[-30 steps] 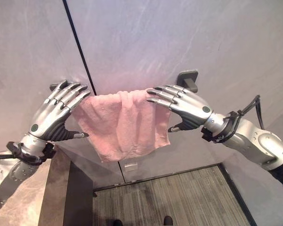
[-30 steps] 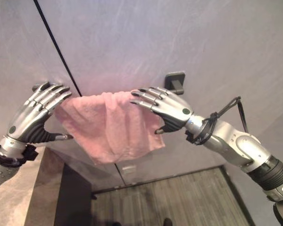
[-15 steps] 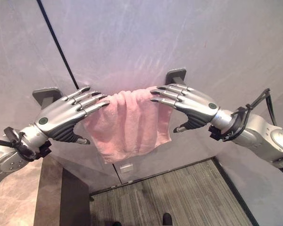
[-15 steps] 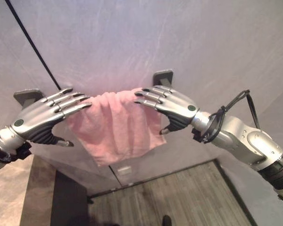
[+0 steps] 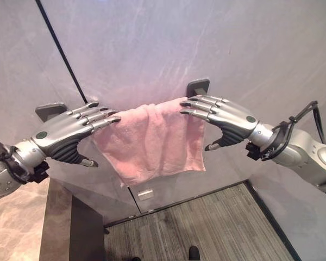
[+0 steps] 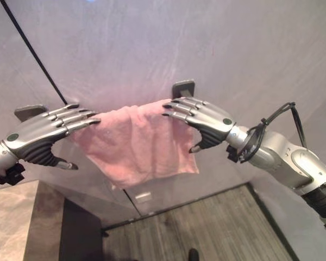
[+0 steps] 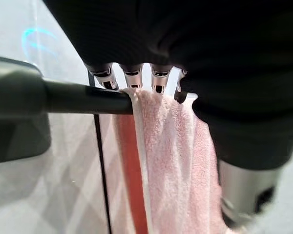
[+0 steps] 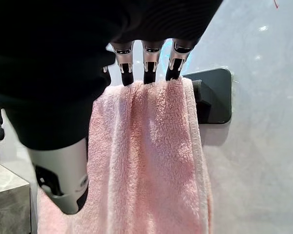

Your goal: Put brush and paste in cup on sink, flatten towel.

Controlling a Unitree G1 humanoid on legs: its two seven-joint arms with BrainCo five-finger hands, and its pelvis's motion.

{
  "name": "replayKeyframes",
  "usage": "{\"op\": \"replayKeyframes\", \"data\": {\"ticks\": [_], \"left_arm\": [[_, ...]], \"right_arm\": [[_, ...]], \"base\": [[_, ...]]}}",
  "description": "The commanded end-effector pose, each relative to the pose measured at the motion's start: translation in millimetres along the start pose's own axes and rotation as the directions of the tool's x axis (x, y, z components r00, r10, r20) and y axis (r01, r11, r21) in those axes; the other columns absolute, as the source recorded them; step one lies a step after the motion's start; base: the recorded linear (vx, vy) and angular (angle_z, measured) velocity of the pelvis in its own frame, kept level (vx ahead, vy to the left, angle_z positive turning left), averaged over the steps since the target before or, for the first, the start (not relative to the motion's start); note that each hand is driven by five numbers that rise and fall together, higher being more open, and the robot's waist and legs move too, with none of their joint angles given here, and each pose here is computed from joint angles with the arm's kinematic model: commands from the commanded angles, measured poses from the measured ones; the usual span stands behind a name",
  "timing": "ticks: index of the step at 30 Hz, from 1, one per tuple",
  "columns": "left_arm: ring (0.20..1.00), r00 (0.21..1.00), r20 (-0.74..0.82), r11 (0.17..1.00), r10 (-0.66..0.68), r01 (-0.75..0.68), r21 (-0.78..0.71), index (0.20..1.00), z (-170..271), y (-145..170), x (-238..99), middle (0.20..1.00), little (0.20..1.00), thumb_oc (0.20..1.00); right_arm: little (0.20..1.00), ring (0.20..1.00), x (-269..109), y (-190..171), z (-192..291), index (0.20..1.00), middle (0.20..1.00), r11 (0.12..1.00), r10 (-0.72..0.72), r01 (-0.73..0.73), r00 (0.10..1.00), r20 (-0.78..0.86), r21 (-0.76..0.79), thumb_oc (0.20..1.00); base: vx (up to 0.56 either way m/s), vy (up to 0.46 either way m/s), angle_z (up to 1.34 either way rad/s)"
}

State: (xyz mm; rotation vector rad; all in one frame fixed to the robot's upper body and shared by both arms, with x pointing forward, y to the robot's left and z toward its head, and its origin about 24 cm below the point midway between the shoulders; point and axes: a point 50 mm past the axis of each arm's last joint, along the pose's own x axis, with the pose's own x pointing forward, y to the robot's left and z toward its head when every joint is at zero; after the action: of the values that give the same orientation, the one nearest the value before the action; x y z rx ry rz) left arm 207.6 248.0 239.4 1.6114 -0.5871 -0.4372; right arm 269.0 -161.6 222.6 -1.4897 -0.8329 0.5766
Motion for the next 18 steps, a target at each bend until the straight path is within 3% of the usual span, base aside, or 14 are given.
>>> {"op": "replayKeyframes", "data": {"ticks": [1, 2, 5, 6, 10, 13, 18], "left_arm": [[0.834, 1.0, 0.015, 1.0, -0.023, 0.022, 0.008, 0.834, 1, 5, 1, 0.834, 0.834, 0.834], [0.765, 1.0, 0.004, 1.0, -0.021, 0.021, 0.009, 0.765, 0, 5, -1, 0.765, 0.765, 0.765], [0.777, 1.0, -0.017, 1.0, -0.022, 0.022, 0.014, 0.777, -1, 5, -6, 0.777, 0.777, 0.777], [0.749, 0.999, -0.034, 1.0, -0.026, 0.026, 0.007, 0.749, -3, 3, -8, 0.749, 0.749, 0.749], [0.868, 0.998, -0.052, 1.0, -0.024, 0.024, 0.002, 0.868, -5, 1, -11, 0.868, 0.868, 0.868], [0.906, 0.996, -0.076, 0.999, -0.037, 0.038, 0.0, 0.906, -8, -4, -14, 0.906, 0.906, 0.906], [0.837, 0.987, -0.127, 0.995, -0.099, 0.096, -0.031, 0.837, -15, -20, -22, 0.837, 0.837, 0.837]], "right_arm": [[1.0, 1.0, -14, 12, -15, 1.0, 1.0, 0.995, 0.099, -0.095, 0.99, -0.096, 0.043, 1.0], [1.0, 1.0, -14, 12, -15, 1.0, 1.0, 0.995, 0.097, -0.093, 0.991, -0.097, 0.046, 1.0], [1.0, 1.0, -13, 13, -13, 1.0, 1.0, 0.994, 0.096, -0.091, 0.991, -0.089, 0.058, 1.0], [1.0, 1.0, -13, 12, -13, 1.0, 1.0, 0.995, 0.09, -0.085, 0.992, -0.085, 0.06, 1.0], [1.0, 1.0, -11, 12, -11, 1.0, 1.0, 0.995, 0.075, -0.069, 0.994, -0.079, 0.069, 1.0], [1.0, 1.0, -11, 10, -12, 1.0, 1.0, 0.996, 0.057, -0.05, 0.995, -0.087, 0.071, 1.0], [1.0, 1.0, -14, 11, -18, 1.0, 1.0, 0.997, 0.025, -0.015, 0.992, -0.127, 0.08, 1.0]], "base": [[0.0, 0.0, 0.0], [0.0, 0.0, 0.0], [0.0, 0.0, 0.0], [0.0, 0.0, 0.0], [0.0, 0.0, 0.0], [0.0, 0.0, 0.0], [0.0, 0.0, 0.0]]}}
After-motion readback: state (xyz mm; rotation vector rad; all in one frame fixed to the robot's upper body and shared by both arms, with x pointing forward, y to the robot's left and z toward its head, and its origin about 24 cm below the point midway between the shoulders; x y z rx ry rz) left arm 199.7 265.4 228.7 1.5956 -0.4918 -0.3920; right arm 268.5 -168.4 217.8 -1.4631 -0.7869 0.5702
